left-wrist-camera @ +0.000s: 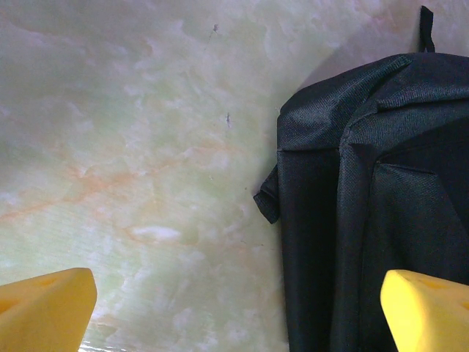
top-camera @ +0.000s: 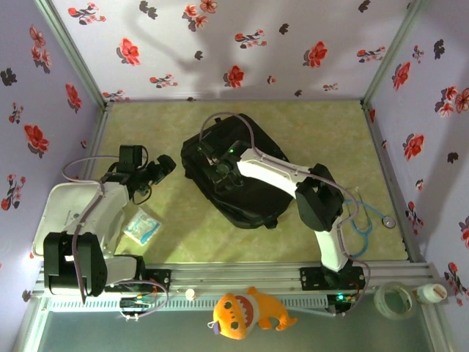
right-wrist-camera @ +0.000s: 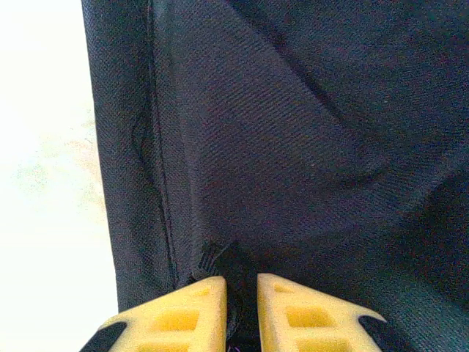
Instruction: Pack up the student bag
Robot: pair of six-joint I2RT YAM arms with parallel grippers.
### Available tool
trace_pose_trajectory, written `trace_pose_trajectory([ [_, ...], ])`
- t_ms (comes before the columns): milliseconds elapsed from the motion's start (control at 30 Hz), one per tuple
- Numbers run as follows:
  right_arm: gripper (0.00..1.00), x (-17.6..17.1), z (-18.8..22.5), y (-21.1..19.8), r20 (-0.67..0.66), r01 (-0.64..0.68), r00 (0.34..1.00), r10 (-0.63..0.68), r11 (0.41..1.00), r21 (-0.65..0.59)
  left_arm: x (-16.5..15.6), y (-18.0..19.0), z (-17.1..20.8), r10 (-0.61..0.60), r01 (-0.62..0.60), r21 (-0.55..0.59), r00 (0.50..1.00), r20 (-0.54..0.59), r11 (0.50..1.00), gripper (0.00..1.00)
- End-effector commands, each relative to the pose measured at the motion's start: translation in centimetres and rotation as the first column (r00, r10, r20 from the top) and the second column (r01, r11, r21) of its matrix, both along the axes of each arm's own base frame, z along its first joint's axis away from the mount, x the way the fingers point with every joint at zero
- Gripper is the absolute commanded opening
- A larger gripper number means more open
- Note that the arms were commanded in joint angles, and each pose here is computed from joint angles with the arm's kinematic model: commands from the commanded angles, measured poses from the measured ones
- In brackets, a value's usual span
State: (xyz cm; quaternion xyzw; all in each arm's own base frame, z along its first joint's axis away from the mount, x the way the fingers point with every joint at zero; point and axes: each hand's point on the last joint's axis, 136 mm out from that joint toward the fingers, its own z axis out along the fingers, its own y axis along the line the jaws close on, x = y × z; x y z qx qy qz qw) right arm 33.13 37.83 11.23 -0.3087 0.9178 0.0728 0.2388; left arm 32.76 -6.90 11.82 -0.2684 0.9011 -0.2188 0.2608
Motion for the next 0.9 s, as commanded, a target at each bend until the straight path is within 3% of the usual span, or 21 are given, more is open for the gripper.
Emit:
trace_pose_trajectory([
  [0,0.17,0.4,1.2,-0.6,0.030,0.033,0.999,-0.034,0.999,0.023,0.3,-0.2,0.1,-0.001,0.001,-0.021,1.000,0.005,1.000,1.00],
  [567,0.23,0.6,-1.4,0.0,-0.015,0.022,1.000,-0.022,1.000,-0.020,0.3,-0.3,0.1,-0.008,0.008,-0.027,1.000,0.007,1.000,1.00],
  [667,0.17,0.7,-1.5,0.0,-0.013,0.025,1.000,-0.025,0.999,-0.022,0.3,-0.5,0.3,-0.015,0.015,-0.034,1.000,0.010,0.999,1.00],
  [800,0.01,1.1,-0.6,-0.4,0.020,0.048,0.999,-0.048,0.999,-0.016,0.3,-1.4,0.8,-0.047,0.048,-0.050,0.999,0.027,0.998,0.99],
  [867,0.00,1.3,0.3,-0.8,0.049,0.068,0.997,-0.067,0.998,-0.003,0.2,-2.4,1.1,-0.078,0.080,-0.067,0.996,0.040,0.995,0.97],
])
